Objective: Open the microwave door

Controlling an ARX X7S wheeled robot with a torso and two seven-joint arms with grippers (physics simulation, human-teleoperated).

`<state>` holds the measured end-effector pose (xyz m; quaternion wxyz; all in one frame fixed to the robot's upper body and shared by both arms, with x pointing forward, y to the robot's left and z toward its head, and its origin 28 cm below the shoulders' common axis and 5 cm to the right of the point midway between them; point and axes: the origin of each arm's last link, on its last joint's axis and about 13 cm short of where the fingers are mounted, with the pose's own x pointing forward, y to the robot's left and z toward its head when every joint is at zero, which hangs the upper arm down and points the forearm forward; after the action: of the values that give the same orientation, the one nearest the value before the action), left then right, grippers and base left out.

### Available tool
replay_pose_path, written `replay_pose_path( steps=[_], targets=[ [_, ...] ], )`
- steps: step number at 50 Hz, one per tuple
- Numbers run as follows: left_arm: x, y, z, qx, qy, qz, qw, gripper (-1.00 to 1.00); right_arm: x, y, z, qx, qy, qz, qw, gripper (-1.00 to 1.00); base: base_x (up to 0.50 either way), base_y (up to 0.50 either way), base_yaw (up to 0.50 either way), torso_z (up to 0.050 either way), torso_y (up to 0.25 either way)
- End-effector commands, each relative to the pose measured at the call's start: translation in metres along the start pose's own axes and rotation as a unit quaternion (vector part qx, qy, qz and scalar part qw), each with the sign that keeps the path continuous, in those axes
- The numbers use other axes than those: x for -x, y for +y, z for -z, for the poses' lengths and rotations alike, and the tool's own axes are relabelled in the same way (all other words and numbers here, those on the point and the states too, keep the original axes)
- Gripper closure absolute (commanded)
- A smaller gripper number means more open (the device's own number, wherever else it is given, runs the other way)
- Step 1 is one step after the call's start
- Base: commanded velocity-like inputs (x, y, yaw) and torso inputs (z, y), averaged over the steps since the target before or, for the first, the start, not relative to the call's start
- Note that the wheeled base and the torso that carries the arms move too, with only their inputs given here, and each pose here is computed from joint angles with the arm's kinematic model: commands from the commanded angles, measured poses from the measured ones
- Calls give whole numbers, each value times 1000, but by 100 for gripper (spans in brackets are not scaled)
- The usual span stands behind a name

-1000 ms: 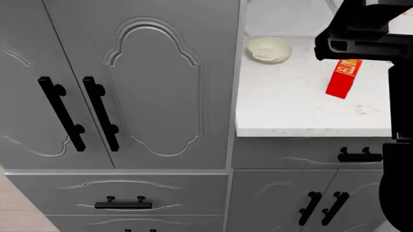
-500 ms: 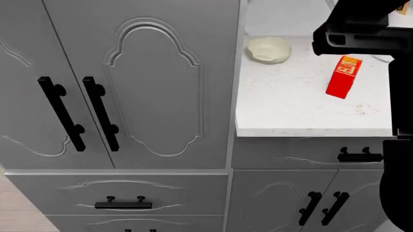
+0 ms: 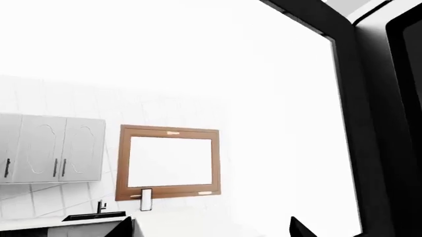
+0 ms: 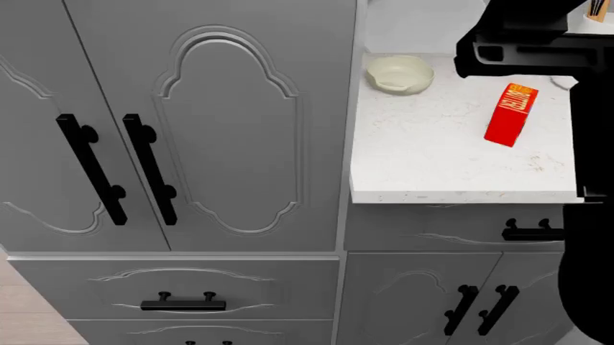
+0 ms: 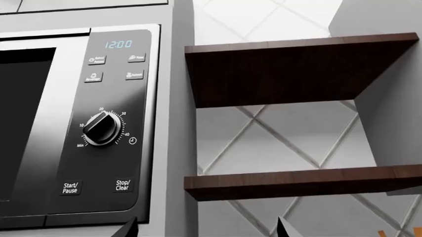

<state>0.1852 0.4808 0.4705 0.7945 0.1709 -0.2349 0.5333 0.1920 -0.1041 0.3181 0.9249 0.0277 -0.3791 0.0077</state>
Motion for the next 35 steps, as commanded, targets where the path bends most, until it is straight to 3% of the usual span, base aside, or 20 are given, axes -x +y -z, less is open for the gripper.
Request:
replay_pose_path(
  steps=[1, 9, 24, 35],
  targets=[
    [-12, 7, 8, -34, 26, -17, 999, -100, -2, 2, -2, 2, -1, -2, 1000, -100, 0, 0, 0, 0, 0],
    [-25, 6, 6, -55, 35, -24, 998, -100, -3, 2, -2, 5, -1, -2, 1000, -100, 0, 0, 0, 0, 0],
    [-48, 21, 14, -100, 68, -56, 991, -100, -6, 6, 0, 13, 2, -4, 1000, -100, 0, 0, 0, 0, 0],
    [-54, 25, 10, -126, 76, -79, 986, -100, -7, 8, 1, 17, 3, -3, 1000, -100, 0, 0, 0, 0, 0]
  ],
)
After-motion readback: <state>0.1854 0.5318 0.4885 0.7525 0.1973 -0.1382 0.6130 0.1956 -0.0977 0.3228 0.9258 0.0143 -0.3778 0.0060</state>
